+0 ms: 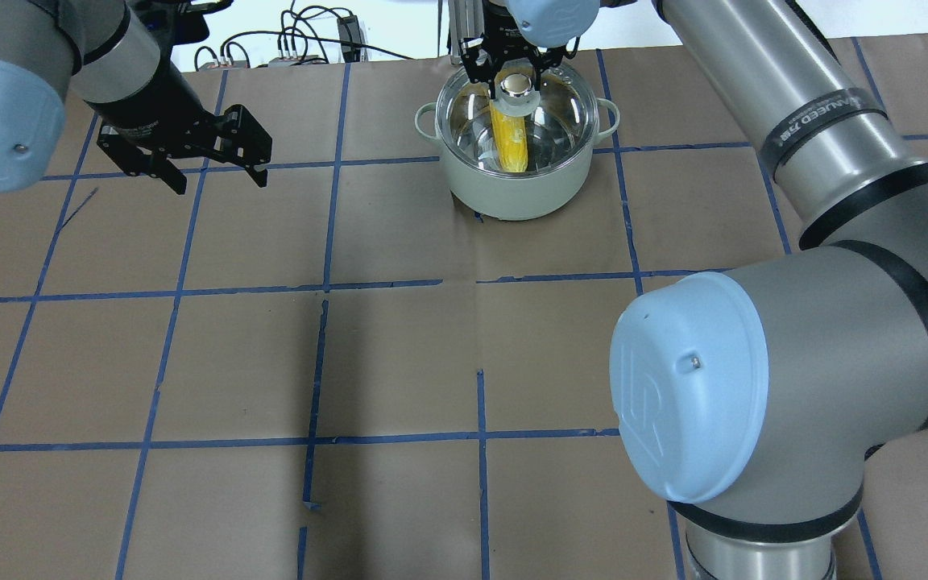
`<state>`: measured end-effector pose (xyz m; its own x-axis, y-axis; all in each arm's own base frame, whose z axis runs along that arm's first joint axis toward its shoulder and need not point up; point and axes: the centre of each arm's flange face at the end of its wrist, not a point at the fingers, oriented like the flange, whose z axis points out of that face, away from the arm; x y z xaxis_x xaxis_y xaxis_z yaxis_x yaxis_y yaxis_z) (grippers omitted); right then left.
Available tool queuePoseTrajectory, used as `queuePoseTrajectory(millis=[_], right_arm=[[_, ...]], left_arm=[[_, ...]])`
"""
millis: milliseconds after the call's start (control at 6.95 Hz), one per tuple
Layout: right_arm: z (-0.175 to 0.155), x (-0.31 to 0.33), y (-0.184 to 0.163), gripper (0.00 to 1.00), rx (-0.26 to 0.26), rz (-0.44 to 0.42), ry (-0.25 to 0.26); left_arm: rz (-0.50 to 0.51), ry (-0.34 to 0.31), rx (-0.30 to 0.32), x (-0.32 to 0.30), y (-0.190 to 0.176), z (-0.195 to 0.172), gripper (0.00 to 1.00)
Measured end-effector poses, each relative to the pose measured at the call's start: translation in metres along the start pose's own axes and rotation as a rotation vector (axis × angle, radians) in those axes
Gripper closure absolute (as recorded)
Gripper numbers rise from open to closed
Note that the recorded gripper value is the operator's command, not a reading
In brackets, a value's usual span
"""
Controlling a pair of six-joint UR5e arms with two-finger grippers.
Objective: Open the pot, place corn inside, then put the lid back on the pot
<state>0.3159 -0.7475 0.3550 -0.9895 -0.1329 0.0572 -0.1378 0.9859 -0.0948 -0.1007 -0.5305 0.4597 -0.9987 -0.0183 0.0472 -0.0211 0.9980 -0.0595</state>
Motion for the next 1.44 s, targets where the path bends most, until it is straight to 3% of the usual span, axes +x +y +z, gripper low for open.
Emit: queuePoseTrajectory(millis=[432,863,1151,1438], right_arm=[[-0.006,0.016,-0.005,0.05,0.004,0.008,-0.004],[-0.031,0.056,-0.01,0.06,0.016,-0.036,-0.002],[-0.054,0.075,0.002,0.09,-0.004,-0.078,-0.002],[-0.086,0.079,0.033,0.09,-0.074,-0.127,-0.014]], left_arm=[[-0.006,0.0,0.004,-0.006,-0.002,-0.003,0.0],[-0.015,-0.039,-0.009,-0.012,-0.002,0.001,0.0],[-0.016,-0.045,-0.013,-0.013,-0.001,0.004,0.0],[-0.016,-0.044,-0.011,-0.013,-0.001,0.004,0.0]])
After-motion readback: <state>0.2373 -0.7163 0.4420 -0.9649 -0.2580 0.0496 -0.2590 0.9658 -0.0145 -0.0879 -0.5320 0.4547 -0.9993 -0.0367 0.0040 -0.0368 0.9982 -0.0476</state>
